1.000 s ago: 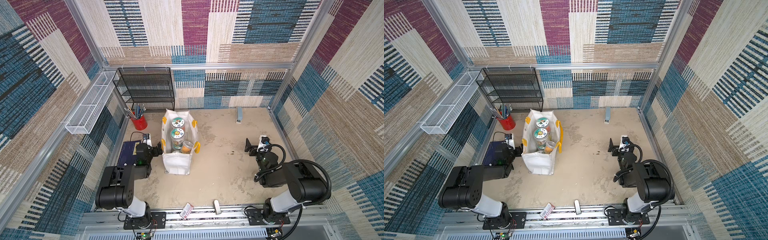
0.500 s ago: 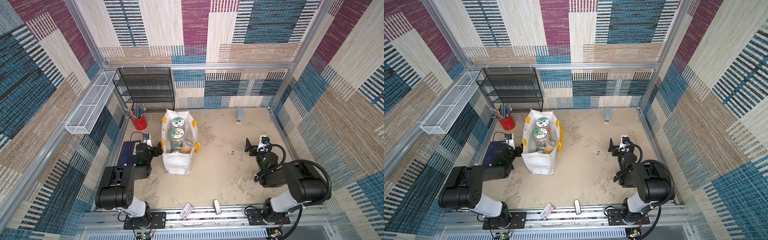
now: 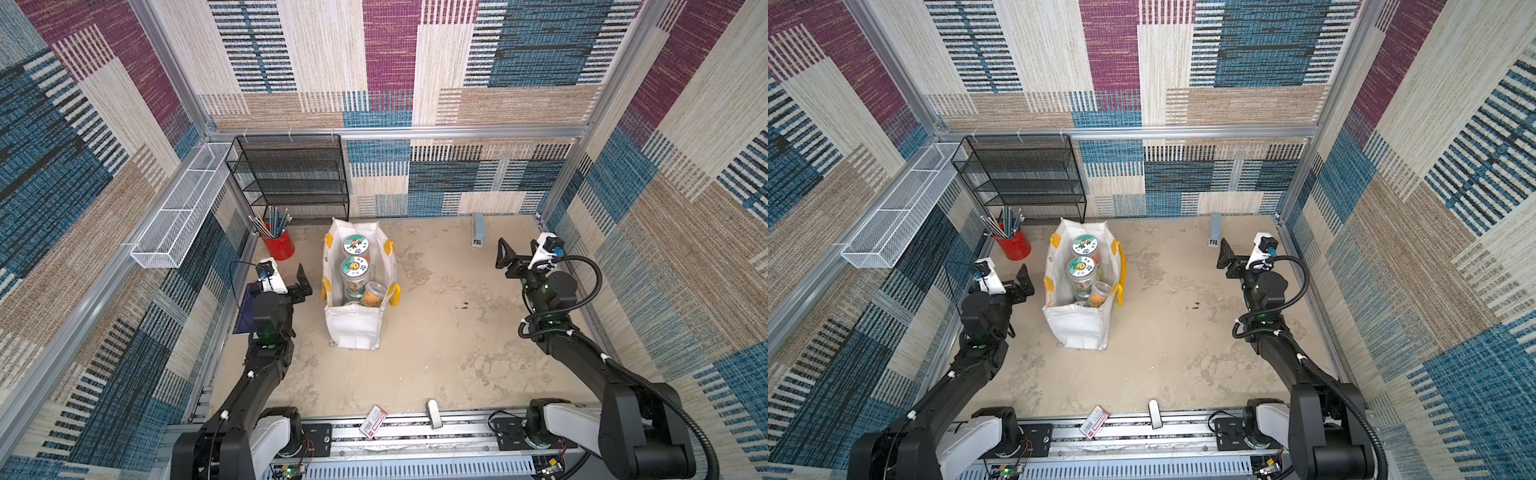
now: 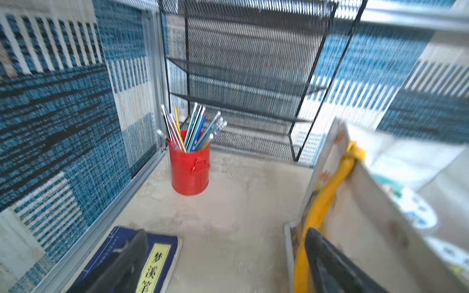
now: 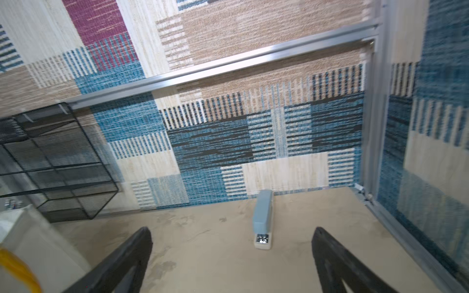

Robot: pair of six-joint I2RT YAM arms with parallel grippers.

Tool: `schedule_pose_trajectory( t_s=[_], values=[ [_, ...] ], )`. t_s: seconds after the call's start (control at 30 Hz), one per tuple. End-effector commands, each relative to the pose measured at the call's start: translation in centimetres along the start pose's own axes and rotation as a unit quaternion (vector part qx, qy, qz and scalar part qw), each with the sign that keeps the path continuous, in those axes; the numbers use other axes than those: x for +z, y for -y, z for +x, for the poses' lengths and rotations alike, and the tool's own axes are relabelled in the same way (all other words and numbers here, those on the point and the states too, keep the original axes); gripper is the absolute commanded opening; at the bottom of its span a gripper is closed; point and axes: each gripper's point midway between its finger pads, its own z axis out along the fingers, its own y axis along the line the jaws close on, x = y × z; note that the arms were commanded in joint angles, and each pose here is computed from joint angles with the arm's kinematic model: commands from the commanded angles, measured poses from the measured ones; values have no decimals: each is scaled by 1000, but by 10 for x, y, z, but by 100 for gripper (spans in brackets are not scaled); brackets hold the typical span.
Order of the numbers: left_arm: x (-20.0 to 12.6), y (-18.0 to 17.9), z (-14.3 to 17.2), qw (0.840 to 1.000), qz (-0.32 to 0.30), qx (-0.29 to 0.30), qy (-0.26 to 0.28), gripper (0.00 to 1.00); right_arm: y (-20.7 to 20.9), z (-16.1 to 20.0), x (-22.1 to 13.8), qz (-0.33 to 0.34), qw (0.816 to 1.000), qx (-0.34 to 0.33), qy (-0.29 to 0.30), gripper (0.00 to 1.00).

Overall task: Take out the seed jars from the canvas bag
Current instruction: Pick up the seed jar from the canvas bag.

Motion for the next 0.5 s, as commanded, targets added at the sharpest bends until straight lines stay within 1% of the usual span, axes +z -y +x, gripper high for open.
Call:
schedule_pose_trajectory(
  t_s=[0.0,0.07,0.17,0.27,0.33,0.47],
  values=[
    [-11,4,-16,998,5,-62,-13,95,-33,24,1,-78,991,82,-78,98],
    [-20,12,-35,996,25,-82,-6,94,-52,25,0,-105,986,89,-94,99],
    [-29,36,-53,990,84,-112,-31,91,-89,28,-3,-156,976,86,-124,99],
    [-31,66,-52,973,153,-144,-96,89,-120,38,-7,-194,963,100,-156,99],
    [-33,84,-44,957,193,-153,-151,86,-139,48,-12,-216,954,107,-176,99],
    [-37,103,-19,927,232,-149,-253,83,-164,73,-25,-241,940,104,-216,100]
  ],
)
